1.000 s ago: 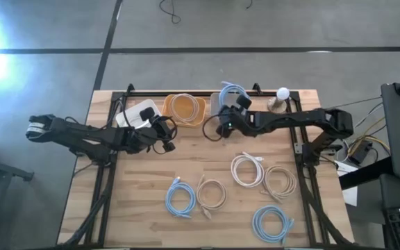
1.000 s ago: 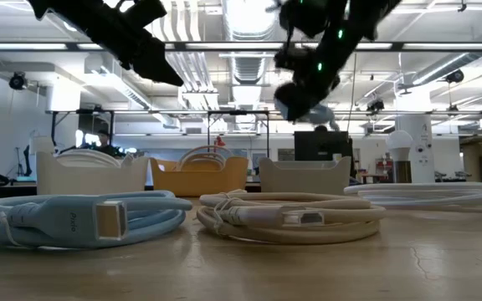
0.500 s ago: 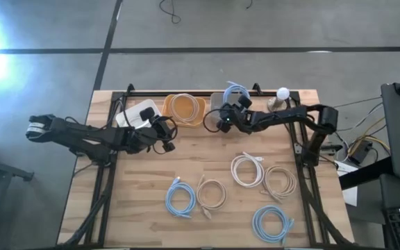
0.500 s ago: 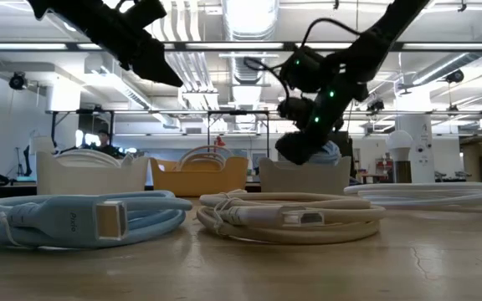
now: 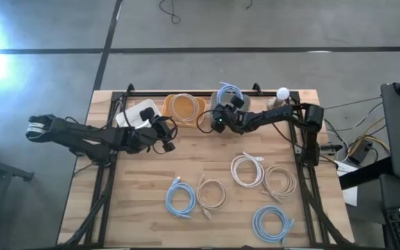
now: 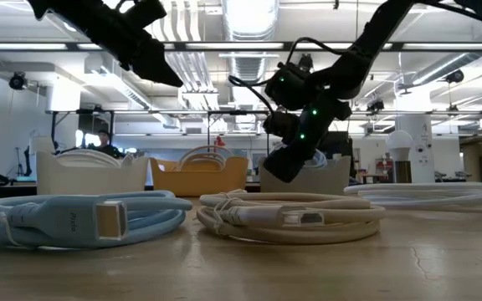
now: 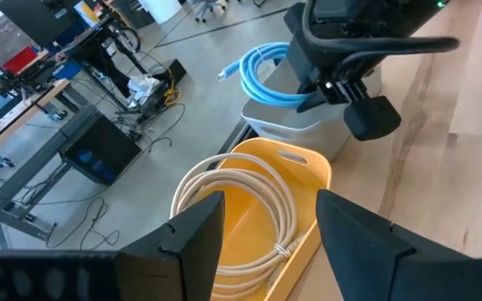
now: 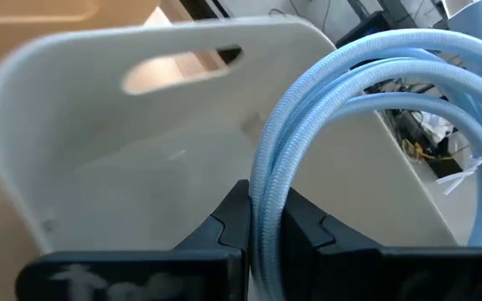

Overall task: Pick & Place USB Port
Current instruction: Put the top blue display cable into the gray bin

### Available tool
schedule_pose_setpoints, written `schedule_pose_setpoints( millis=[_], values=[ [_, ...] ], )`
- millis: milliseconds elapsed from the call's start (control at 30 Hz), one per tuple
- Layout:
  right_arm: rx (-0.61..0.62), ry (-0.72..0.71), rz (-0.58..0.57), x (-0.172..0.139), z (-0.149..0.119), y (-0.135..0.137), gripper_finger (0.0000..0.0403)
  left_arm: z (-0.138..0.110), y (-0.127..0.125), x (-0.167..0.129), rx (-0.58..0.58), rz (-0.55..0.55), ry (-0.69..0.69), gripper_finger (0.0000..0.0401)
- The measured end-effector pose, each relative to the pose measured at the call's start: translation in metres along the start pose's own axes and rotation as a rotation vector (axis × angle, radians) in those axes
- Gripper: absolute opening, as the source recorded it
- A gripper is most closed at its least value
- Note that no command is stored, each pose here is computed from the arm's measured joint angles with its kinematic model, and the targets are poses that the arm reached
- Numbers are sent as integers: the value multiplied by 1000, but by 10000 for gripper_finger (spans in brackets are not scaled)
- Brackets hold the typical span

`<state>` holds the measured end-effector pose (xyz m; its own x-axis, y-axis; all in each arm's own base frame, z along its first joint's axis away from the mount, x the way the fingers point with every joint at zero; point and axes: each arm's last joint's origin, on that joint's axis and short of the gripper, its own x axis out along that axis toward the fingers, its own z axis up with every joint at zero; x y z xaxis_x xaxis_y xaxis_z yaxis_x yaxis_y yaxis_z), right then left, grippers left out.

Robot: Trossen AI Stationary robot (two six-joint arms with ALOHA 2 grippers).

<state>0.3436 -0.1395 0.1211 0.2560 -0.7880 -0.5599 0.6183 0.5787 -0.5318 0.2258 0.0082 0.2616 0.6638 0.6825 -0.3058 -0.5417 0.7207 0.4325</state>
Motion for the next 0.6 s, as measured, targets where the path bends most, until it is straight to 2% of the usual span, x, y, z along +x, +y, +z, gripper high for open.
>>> schedule_pose_setpoints(
  millis=[333, 600],
  values=[
    [35, -41, 22, -14, 15, -13, 86, 0, 0, 0, 2, 0, 2, 204],
    [43, -15, 30, -19, 14, -16, 121, -1, 0, 0, 8, -1, 6, 204]
  ],
)
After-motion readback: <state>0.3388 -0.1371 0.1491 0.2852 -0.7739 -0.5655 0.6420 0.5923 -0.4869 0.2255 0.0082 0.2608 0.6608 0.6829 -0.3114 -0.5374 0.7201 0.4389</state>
